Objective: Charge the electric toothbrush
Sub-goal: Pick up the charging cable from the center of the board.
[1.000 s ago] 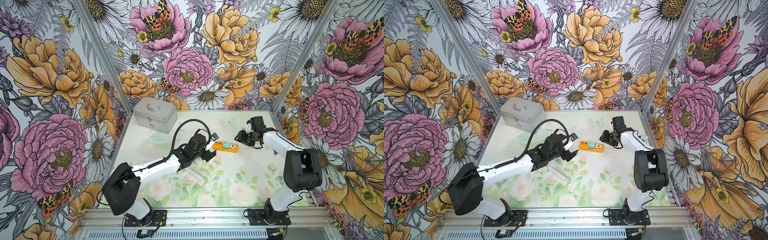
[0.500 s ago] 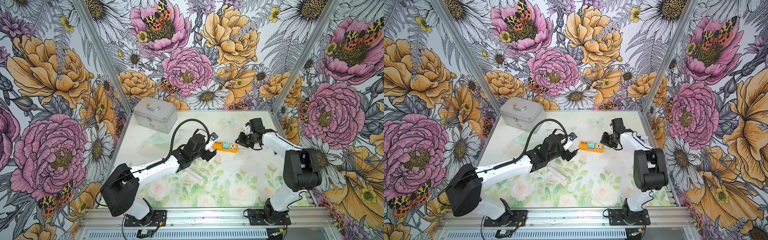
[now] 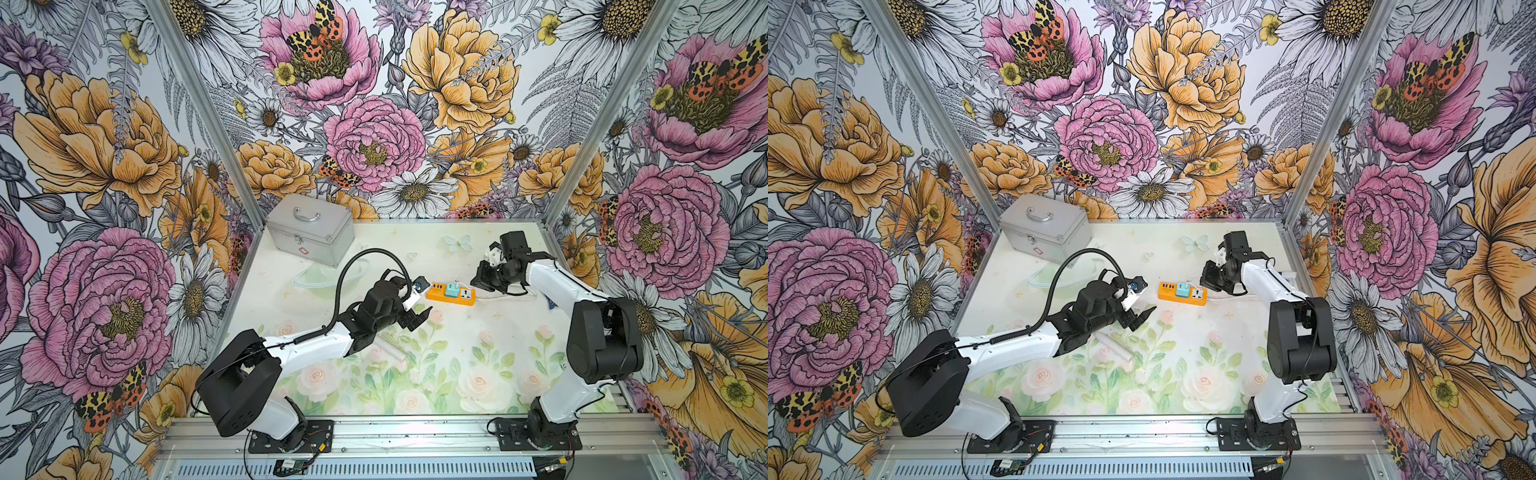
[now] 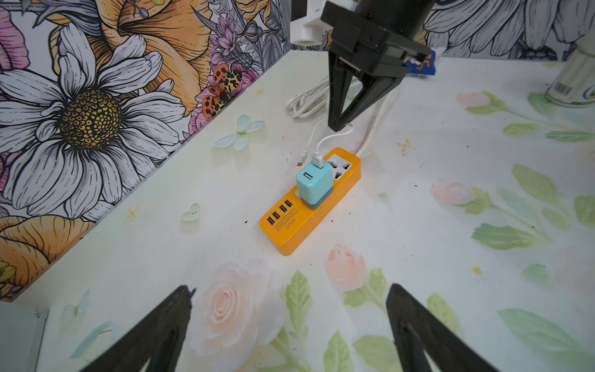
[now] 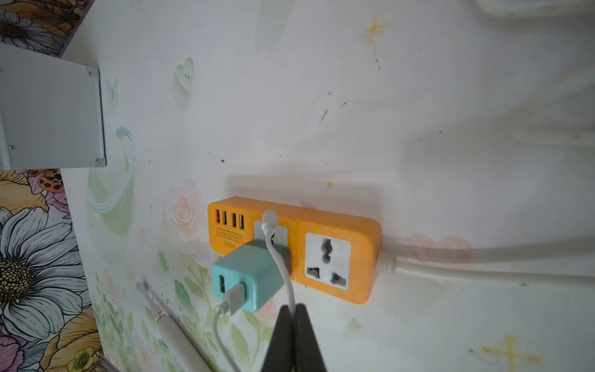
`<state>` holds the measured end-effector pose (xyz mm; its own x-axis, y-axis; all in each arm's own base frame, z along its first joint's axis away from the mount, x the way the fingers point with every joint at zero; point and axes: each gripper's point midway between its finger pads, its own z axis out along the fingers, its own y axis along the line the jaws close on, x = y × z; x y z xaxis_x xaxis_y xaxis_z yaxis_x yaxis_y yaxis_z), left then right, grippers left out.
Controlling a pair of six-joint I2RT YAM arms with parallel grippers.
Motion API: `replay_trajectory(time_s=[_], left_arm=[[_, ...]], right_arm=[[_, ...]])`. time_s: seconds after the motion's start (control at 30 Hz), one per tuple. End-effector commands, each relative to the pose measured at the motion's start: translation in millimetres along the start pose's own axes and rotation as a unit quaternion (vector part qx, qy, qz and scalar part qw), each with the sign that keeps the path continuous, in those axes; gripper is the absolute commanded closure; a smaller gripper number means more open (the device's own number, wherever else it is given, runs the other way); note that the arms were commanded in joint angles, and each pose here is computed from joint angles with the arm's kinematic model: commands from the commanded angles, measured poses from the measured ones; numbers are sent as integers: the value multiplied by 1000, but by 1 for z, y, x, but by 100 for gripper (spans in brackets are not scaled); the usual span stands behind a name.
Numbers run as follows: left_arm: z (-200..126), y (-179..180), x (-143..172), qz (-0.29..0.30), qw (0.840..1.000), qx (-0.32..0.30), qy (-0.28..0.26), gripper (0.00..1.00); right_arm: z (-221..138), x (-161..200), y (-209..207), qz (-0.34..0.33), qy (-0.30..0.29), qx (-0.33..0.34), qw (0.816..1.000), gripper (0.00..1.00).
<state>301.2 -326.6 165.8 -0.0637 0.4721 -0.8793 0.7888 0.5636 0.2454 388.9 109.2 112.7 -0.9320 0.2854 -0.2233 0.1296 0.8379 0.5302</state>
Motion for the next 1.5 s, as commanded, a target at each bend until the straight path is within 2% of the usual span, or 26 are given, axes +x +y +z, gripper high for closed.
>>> replay_trajectory(time_s=[0.0, 0.1, 0.23, 0.47, 0.57, 0.67, 0.7, 0.8, 0.83, 0.87, 1.03, 1.17, 1.3, 1.47], left_arm=[[4, -7, -28, 18, 998, 31, -59, 5], [15, -10, -25, 24, 998, 33, -56, 6], [21, -9, -30, 24, 996, 22, -84, 8], [32, 15, -39, 7, 993, -35, -115, 7], [30, 23, -46, -8, 989, -31, -147, 7], [33, 31, -46, -2, 988, -33, -150, 9], [35, 33, -44, 3, 989, -35, -147, 12], [48, 37, -33, 29, 991, -32, -126, 32], [54, 37, -28, 36, 992, -24, -115, 50], [60, 39, -24, 39, 994, -20, -100, 58], [78, 52, -7, 28, 997, 6, -67, 56], [95, 58, 9, 17, 999, 29, -37, 50], [104, 51, 15, 25, 998, 62, -12, 45], [103, 43, 14, 32, 996, 80, -12, 44]], right_arm=[[-21, 7, 13, -27, 14, 0, 1000, 98], [-25, 12, 3, -33, 23, 30, 999, 96], [-27, 8, 0, -45, 6, 47, 998, 95], [-28, -19, 48, -106, -57, -35, 992, 96], [-22, -21, 61, -139, -54, -53, 987, 96], [-16, -17, 70, -170, -42, -74, 982, 96], [-14, -15, 72, -178, -38, -79, 980, 96], [-11, -7, 80, -203, -24, -104, 973, 96], [-10, -5, 82, -209, -21, -111, 971, 96], [-10, -3, 85, -215, -18, -118, 969, 96], [-13, 6, 93, -239, -11, -140, 961, 96], [-16, 8, 96, -247, -13, -146, 958, 96], [-16, 8, 97, -249, -14, -144, 958, 96], [-15, 7, 96, -251, -14, -142, 958, 96]])
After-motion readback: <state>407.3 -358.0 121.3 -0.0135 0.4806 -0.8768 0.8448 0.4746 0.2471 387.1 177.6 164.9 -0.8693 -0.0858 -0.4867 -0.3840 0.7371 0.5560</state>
